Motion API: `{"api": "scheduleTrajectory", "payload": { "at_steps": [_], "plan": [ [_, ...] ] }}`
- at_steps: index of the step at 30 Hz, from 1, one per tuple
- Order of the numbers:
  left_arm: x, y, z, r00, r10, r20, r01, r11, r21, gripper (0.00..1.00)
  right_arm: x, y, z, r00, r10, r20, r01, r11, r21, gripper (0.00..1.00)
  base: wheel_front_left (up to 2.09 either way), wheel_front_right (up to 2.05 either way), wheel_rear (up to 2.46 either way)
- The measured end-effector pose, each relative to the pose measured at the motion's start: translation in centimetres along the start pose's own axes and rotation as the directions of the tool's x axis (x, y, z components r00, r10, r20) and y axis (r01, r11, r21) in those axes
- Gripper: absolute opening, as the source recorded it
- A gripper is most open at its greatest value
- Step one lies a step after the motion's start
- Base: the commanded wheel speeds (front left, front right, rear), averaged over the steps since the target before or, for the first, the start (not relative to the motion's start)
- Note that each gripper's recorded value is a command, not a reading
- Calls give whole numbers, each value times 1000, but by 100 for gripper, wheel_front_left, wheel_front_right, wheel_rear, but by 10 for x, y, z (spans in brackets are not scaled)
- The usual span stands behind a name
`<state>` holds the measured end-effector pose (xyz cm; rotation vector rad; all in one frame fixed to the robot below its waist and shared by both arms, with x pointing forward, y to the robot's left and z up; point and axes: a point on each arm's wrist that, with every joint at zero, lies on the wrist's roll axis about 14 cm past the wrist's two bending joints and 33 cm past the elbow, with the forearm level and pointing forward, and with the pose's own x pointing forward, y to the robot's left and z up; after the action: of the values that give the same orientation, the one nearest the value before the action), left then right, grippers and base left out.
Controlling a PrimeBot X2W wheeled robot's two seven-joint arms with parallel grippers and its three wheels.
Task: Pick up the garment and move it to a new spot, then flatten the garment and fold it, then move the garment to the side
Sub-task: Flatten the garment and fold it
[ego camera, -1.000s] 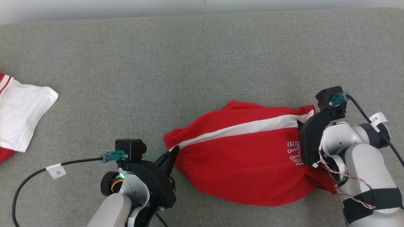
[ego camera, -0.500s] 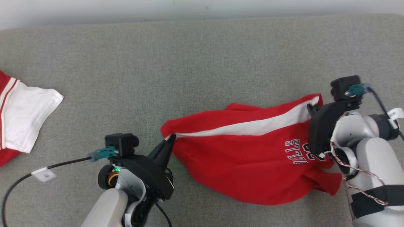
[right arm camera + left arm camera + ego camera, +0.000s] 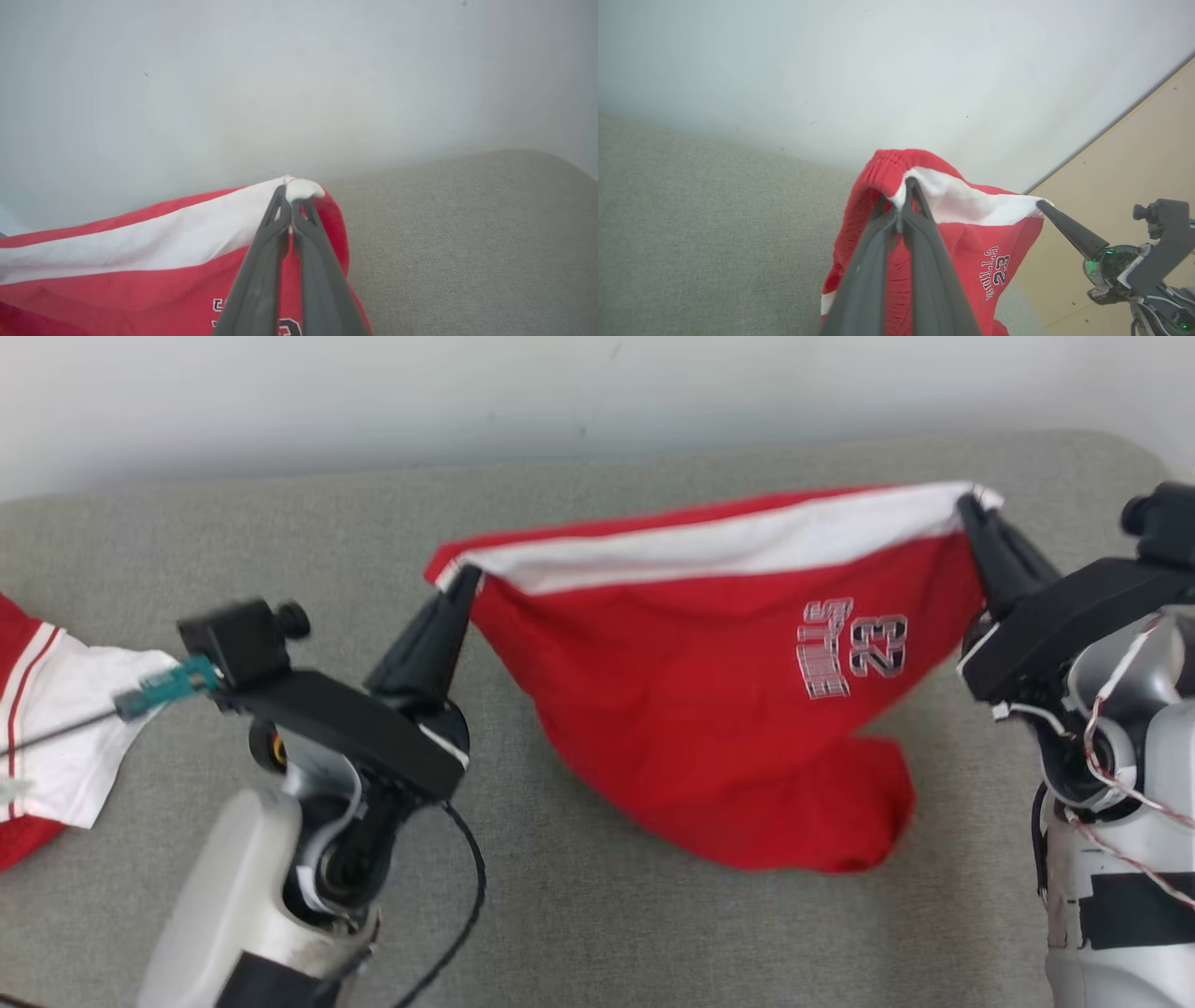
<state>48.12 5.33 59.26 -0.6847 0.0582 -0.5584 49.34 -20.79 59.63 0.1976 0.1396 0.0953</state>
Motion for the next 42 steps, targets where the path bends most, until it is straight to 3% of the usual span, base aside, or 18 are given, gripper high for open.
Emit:
{"api": "scheduleTrajectory", "payload": {
  "at_steps": [7, 15, 19, 22, 25, 30, 36, 42],
  "plan": [
    [10, -47, 49, 989, -132, 61, 132, 991, 0, 0, -23, 10, 73, 969, 31, 246, -36, 999, 15, 0, 0, 0, 0],
    [5, -96, 83, 964, -260, 62, 261, 965, 5, 0, -73, 6, 155, 849, 27, 527, 2, 999, -54, 0, 0, 0, 0],
    [1, -116, 97, 947, -309, 89, 311, 950, -7, 0, -94, 6, 181, 787, 39, 616, 14, 997, -81, 0, 0, 0, 0],
    [-1, -122, 101, 942, -321, 100, 324, 946, -14, 0, -100, 8, 188, 769, 47, 637, 16, 996, -93, 0, 0, 0, 0],
    [-1, -128, 99, 940, -330, 90, 334, 942, -30, 0, -101, 8, 187, 773, 51, 632, 15, 995, -98, 0, 0, 0, 0],
    [8, -118, 83, 953, -301, 32, 303, 951, -55, 0, -81, 11, 168, 825, 62, 562, -8, 995, -99, 0, 0, 0, 0],
    [41, -90, 78, 973, -230, 3, 230, 970, -81, 0, -36, 18, 145, 881, 94, 464, -40, 991, -124, 0, 0, 0, 0],
    [89, -53, 86, 989, -146, 6, 146, 987, -73, 0, 23, 34, 144, 896, 149, 419, -70, 978, -198, 0, 0, 0, 0]
  ]
}}
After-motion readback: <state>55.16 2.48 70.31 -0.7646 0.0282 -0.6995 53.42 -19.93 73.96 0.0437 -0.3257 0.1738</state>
